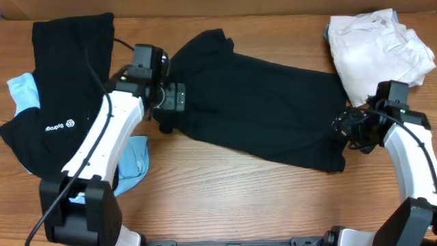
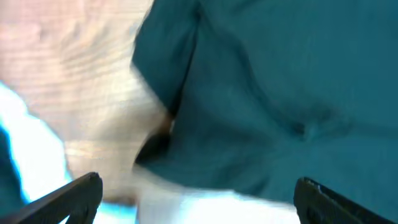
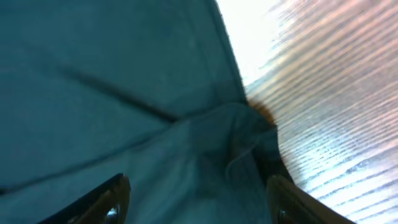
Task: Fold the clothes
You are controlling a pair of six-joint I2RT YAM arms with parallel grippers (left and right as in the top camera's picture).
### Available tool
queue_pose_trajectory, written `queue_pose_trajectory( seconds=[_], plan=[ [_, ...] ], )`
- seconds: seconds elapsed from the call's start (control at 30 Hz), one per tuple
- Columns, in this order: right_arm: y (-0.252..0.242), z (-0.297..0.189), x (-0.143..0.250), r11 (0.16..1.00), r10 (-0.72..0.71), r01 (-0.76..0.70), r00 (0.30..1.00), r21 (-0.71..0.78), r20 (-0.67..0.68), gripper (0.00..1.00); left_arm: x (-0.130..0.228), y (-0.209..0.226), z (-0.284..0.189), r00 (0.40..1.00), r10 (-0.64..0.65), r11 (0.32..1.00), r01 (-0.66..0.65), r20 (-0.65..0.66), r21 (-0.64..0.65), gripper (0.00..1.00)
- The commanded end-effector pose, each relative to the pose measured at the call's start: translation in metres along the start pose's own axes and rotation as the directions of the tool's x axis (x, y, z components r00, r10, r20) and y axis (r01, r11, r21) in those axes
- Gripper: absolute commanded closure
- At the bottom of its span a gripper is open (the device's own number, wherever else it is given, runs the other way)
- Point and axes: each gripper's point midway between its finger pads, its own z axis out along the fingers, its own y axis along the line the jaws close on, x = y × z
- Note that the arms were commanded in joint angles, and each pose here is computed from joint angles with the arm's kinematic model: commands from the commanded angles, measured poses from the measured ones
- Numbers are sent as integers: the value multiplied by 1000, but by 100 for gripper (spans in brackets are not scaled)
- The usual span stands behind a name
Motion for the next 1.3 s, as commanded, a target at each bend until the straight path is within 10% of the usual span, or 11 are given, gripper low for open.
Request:
queue_pose_trajectory(
  seconds=[0.0,0.33,0.73,1.27],
  plan=[
    [12,-12,-12,997,-59,61,998,-41,34,24,17,3,-11,998,14,1000,-13,-60,6,3],
    [11,-12,-11,997,-61,62,998,-38,28,22,86,3,56,987,46,999,-44,-151,20,31],
    [10,-12,-9,998,-60,61,998,-35,21,21,63,13,87,997,45,998,-43,59,-36,36],
    [10,-12,-8,998,-59,59,998,-34,17,21,71,27,103,999,46,992,-43,22,-116,78]
  ],
)
